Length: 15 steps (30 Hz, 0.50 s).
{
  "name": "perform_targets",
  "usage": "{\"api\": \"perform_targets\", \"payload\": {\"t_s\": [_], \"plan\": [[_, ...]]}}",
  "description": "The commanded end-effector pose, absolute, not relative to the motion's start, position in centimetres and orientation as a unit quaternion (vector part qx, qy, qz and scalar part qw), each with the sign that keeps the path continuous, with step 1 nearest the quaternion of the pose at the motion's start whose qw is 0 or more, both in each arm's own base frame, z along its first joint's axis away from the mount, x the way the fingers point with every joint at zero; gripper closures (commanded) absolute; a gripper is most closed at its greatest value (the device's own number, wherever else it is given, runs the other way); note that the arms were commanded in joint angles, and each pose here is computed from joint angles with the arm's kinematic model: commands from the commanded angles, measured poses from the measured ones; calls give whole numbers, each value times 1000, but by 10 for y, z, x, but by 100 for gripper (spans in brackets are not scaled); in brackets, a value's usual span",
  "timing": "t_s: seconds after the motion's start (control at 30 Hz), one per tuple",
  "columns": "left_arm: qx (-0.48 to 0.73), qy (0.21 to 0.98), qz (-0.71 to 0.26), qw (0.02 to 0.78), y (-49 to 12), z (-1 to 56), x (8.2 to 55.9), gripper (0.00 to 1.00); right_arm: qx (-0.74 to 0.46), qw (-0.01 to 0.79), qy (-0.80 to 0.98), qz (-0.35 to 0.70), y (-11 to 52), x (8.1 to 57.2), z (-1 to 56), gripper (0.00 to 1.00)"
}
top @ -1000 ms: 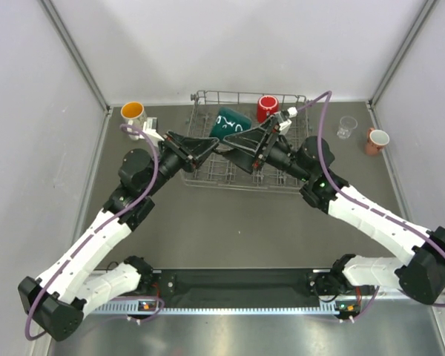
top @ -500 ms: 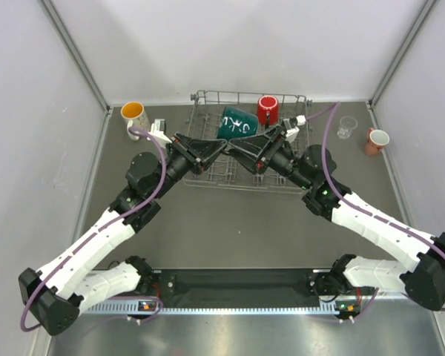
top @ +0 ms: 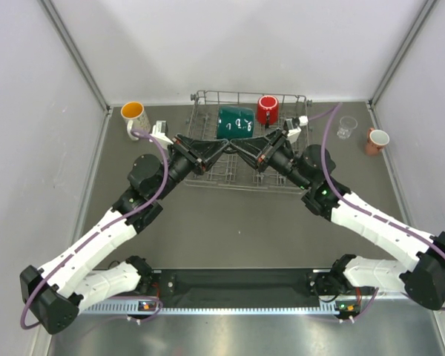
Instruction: Load the cups into the dish rack
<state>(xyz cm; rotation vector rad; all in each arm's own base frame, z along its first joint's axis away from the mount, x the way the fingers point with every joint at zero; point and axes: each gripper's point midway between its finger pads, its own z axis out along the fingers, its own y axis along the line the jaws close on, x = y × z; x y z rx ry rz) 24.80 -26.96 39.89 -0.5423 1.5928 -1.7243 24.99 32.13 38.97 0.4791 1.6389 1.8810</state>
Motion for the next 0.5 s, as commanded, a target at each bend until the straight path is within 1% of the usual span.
{"api": "perform_targets", "payload": {"t_s": [0.0, 0.2, 0.33, 0.37, 0.47], "plan": [[-159, 582, -717, 348, -277, 430, 224, 100, 183, 339, 576, 721, 314, 259, 421, 100], [-158, 590, -711, 348, -276, 422, 222, 100, 164, 353, 547, 742, 309, 254, 428, 100], [-171, 603, -696, 350, -270, 409, 221, 100, 125, 381, 546, 735, 312, 252, 435, 100], [-174, 609, -691, 348, -270, 405, 221, 96, 121, 388, 556, 725, 314, 254, 432, 100], [-177, 618, -684, 345, -269, 398, 220, 88, 103, 403, 575, 705, 316, 256, 427, 100]]}}
